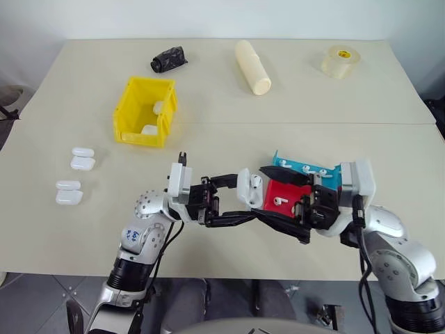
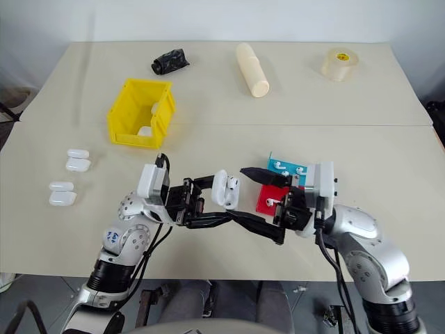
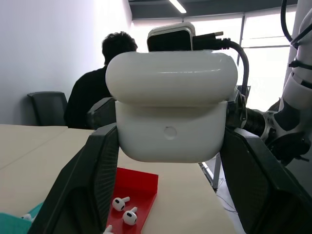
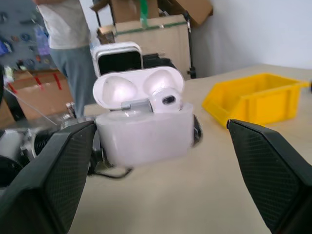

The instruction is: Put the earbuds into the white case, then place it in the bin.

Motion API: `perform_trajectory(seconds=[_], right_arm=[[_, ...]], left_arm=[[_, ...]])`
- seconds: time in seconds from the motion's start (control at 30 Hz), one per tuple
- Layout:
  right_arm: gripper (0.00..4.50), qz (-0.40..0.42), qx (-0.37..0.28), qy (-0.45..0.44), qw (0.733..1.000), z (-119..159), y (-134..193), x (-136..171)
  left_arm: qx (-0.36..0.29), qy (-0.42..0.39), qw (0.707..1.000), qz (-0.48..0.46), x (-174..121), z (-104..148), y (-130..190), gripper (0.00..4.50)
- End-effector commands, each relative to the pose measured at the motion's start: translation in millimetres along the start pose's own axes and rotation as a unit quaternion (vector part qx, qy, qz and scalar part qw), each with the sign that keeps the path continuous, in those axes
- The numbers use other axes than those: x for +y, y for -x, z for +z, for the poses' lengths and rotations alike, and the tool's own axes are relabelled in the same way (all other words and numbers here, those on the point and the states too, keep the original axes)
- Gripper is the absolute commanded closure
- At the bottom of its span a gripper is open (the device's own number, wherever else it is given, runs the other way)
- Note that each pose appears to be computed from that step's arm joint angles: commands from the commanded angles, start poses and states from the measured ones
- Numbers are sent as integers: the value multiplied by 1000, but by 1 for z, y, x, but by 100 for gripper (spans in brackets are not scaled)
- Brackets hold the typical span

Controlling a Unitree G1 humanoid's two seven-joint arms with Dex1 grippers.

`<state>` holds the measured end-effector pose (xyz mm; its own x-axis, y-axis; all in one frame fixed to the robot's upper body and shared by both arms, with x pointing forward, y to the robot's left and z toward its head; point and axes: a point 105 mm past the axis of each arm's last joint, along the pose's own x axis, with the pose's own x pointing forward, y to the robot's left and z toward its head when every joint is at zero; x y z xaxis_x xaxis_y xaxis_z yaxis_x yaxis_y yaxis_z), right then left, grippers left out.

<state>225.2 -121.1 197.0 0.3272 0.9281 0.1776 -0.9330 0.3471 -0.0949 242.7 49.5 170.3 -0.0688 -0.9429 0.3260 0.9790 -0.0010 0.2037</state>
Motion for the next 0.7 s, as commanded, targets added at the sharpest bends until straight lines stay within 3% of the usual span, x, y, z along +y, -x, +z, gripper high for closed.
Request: perform_trajectory(seconds=[0.03,0.37,0.5,0.7], right_arm=[[2,-43,31,55,997,10,33,-12],[2,-156,196,122,960,-15,139,-47],[2,-156,221,121,955,-19,146,-54],[2,-155,288,90,941,-9,117,-82]], left_arm=[[11,-18,1000,16,-2,-1,12,174],[32,-53,997,38,-3,-7,16,174],[33,-66,997,37,-3,-7,13,174],[31,-72,996,38,-4,-7,8,174]])
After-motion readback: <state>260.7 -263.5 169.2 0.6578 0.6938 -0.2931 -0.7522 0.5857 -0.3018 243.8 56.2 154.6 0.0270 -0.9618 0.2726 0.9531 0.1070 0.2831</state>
